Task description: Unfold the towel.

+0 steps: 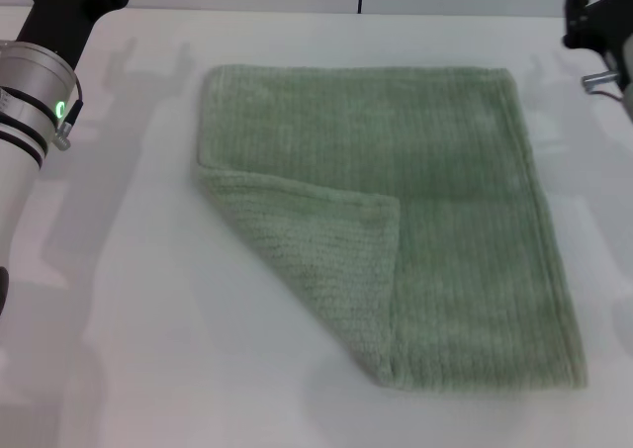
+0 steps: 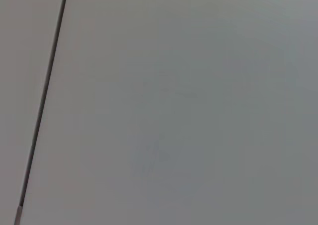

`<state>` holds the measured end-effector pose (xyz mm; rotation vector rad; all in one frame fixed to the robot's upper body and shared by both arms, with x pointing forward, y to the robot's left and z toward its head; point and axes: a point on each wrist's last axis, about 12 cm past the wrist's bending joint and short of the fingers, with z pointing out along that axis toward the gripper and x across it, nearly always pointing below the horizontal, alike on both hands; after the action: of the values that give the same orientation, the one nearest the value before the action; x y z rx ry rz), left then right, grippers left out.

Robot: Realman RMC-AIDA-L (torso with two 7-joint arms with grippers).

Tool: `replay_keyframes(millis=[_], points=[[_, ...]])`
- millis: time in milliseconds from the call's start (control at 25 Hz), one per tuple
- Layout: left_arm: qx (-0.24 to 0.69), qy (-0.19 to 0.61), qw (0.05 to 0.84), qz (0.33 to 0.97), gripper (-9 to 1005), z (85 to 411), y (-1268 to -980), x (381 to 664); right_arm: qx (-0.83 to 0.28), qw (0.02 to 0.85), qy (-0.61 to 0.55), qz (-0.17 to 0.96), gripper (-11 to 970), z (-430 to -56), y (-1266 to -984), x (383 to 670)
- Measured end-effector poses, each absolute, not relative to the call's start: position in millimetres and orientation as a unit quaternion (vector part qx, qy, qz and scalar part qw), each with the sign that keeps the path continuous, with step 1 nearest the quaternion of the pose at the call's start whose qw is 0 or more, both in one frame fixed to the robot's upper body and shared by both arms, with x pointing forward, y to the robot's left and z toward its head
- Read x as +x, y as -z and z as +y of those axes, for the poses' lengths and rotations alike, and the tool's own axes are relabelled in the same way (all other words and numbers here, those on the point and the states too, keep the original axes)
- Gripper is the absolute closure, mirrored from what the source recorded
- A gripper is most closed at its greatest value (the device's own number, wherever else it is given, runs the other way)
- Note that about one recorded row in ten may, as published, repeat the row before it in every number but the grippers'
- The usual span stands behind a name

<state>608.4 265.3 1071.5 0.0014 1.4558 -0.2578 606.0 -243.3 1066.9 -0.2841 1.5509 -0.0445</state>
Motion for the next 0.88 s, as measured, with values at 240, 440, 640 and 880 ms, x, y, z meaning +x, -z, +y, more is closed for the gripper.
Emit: replay_keyframes(millis=[240, 440, 640, 880], points=[[0.003, 0.112, 0.739, 0.665, 197, 267.1, -1071.0, 608.2, -0.173, 0.623, 0.006, 0.762, 746, -219.0, -1078.7, 618.5], [0.007, 0.106, 0.739, 0.665, 197, 267.7, -1071.2, 608.6, -0.183, 0.581, -0.018, 0.792, 894, -209.0, -1096.9, 621.9], [0.008, 0.104, 0.739, 0.665, 197, 268.1, -1071.3, 608.7, -0.18, 0.522, -0.049, 0.832, 941, -208.5, -1118.2, 622.1], [0.007, 0.102, 0.739, 0.666, 198, 269.3, -1070.3, 607.7, -0.174, 0.446, -0.081, 0.874, 938, -213.3, -1137.5, 618.2]])
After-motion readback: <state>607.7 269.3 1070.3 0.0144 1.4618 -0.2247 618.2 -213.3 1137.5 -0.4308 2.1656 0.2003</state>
